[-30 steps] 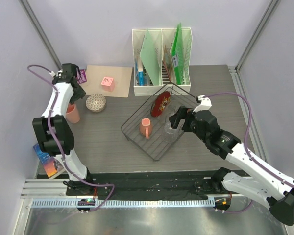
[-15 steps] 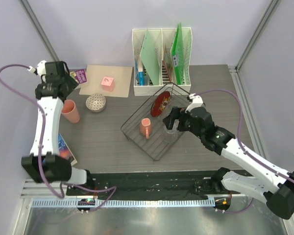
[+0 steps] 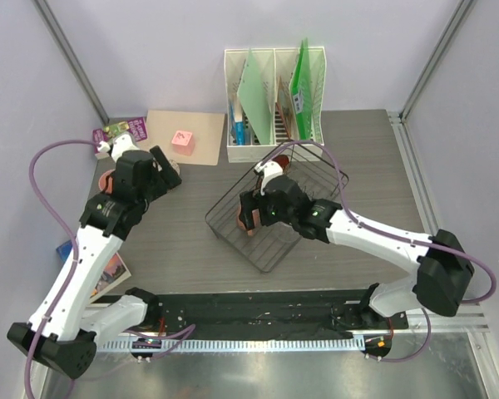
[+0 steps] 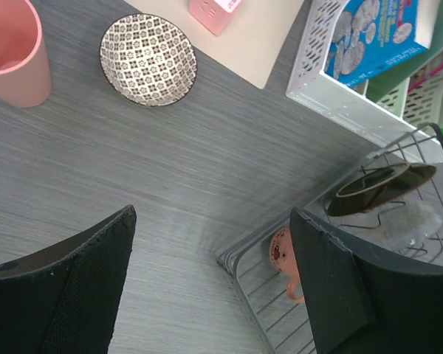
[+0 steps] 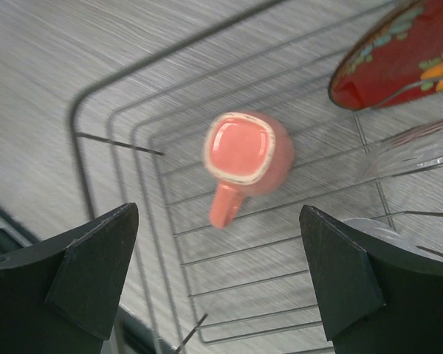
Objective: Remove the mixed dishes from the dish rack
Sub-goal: Pick up the cup from the dish rack.
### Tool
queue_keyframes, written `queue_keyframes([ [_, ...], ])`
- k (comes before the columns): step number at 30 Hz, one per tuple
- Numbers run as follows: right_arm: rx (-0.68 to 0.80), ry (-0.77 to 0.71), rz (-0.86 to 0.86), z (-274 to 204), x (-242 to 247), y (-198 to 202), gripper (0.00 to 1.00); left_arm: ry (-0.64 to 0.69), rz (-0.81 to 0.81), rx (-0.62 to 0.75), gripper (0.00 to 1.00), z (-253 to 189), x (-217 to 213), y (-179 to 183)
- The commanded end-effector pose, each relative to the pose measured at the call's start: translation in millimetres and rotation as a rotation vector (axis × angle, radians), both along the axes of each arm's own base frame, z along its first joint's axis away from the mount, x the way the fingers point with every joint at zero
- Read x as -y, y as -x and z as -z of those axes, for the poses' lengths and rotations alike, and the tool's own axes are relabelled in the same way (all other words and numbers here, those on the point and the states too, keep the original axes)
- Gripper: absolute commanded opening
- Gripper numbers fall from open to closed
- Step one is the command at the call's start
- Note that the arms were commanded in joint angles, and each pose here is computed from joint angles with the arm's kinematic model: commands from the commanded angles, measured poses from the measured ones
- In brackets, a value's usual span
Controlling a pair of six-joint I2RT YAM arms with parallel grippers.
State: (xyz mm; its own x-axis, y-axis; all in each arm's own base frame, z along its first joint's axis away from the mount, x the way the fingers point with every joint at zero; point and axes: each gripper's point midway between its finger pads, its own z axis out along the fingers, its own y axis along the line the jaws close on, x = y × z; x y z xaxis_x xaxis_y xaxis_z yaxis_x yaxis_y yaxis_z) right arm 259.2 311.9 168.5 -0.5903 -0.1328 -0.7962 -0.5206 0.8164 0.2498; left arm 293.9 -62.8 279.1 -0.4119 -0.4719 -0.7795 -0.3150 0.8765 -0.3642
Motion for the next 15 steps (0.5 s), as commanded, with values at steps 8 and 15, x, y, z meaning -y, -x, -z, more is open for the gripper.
queue_keyframes([
  [8,0.013,0.029,0.071,23.1,-25.6,-29.7,0.96,0.101,0.059,0.144,0.95,-10.1,2.5,35.7],
  [15,0.01,0.064,0.105,38.8,-37.5,-46.5,0.96,0.103,0.066,0.145,0.96,-0.5,0.3,45.2],
])
